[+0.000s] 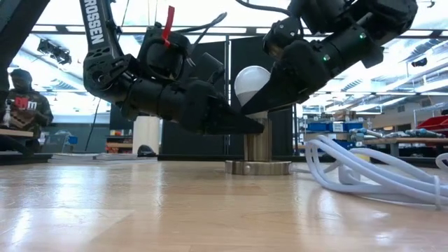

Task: Screw lightbulb
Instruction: Remove the white lightbulb from the desk lamp

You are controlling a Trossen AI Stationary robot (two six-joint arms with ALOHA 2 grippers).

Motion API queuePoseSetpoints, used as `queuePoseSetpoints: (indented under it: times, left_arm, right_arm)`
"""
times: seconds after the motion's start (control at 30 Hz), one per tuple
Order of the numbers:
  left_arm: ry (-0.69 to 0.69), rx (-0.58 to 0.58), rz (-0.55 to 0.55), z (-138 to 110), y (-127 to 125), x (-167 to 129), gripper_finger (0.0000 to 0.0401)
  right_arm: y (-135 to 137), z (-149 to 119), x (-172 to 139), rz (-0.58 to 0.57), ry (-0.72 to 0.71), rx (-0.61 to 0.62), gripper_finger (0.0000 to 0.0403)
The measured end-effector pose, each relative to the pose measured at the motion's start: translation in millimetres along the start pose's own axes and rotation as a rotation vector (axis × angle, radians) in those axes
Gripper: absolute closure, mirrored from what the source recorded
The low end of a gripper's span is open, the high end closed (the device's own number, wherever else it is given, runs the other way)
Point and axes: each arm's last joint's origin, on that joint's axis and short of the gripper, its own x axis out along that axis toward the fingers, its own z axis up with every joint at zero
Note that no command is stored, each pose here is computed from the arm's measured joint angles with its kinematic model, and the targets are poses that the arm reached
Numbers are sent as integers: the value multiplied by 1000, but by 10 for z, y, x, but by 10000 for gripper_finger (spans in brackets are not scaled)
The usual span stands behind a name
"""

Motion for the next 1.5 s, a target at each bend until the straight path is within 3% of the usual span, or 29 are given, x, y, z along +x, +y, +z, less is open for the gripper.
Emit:
queuePoseSetpoints:
  times: [0.57,0.8,1.03,1.27,1.5]
  left_arm:
    - [1,1,-59,-8,-16,3,200]
    - [5,-22,-41,-9,-7,4,200]
    - [5,-24,-47,-8,-14,5,200]
    - [12,-33,-29,-14,-16,5,200]
    - [17,-53,14,-16,-4,5,200]
  right_arm:
    - [-371,-3,39,305,-22,-216,175]
    - [-367,60,-57,205,89,-142,165]
    - [-144,307,-172,42,255,-98,108]
    - [1,578,-347,-71,409,147,50]
    - [126,736,-478,-145,445,332,50]
